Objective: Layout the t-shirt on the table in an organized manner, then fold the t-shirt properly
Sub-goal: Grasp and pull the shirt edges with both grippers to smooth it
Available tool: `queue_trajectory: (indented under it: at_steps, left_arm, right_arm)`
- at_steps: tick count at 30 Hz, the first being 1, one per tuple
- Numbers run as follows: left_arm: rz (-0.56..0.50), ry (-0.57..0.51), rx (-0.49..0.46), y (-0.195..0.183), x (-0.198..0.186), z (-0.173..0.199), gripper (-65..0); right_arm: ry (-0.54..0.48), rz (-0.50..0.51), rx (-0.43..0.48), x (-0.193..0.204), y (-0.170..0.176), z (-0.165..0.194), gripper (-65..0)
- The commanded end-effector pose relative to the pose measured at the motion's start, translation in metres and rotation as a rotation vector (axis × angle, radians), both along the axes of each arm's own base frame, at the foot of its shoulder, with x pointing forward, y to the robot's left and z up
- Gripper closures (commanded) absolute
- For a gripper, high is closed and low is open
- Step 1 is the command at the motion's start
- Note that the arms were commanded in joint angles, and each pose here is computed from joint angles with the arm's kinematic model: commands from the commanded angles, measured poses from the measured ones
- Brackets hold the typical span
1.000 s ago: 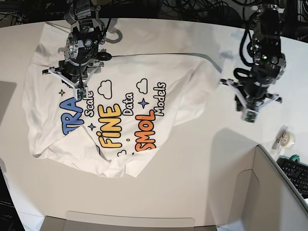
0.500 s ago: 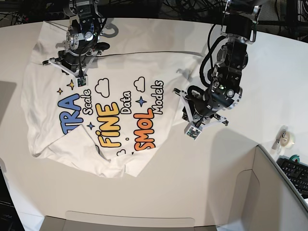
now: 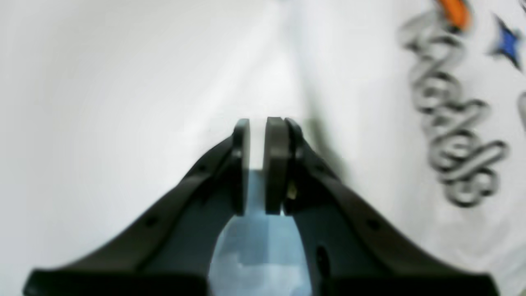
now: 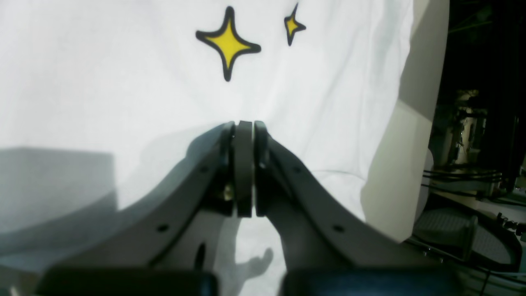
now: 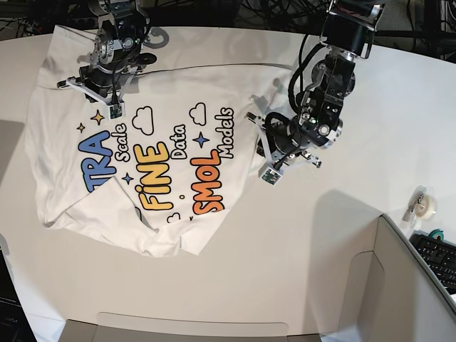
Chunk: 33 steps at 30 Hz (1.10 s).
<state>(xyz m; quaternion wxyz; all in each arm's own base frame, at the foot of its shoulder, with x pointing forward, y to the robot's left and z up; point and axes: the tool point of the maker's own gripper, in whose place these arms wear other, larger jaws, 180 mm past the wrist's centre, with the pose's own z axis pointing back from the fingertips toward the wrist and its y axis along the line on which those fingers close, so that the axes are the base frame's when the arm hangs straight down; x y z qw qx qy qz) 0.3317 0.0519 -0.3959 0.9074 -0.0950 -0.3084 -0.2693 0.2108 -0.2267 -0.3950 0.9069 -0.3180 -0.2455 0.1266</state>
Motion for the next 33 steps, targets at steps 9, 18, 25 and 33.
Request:
queue_trajectory:
  at_steps: [9, 18, 25, 33]
  left_arm:
    - [0.105, -0.016, 0.04, 0.038, 0.015, -0.009, -5.3]
    - [0.406, -0.018, 0.164, 0.14, 0.022, -0.021, -5.3]
    - [0.46, -0.101, 0.145, 0.161, 0.011, 0.01, -5.3]
    - [0.416, -0.356, 0.054, 0.137, 0.012, 0.102, -5.7]
  right_arm:
    - [0.036, -0.016, 0.019, -0.008, 0.0, -0.005, 0.0]
    - [0.039, -0.008, -0.005, -0.007, -0.009, -0.003, 0.0]
    - [0.035, -0.008, -0.007, -0.005, -0.009, -0.002, 0.0]
    - [-0.102, -0.004, 0.0, 0.013, -0.007, 0.04, 0.0]
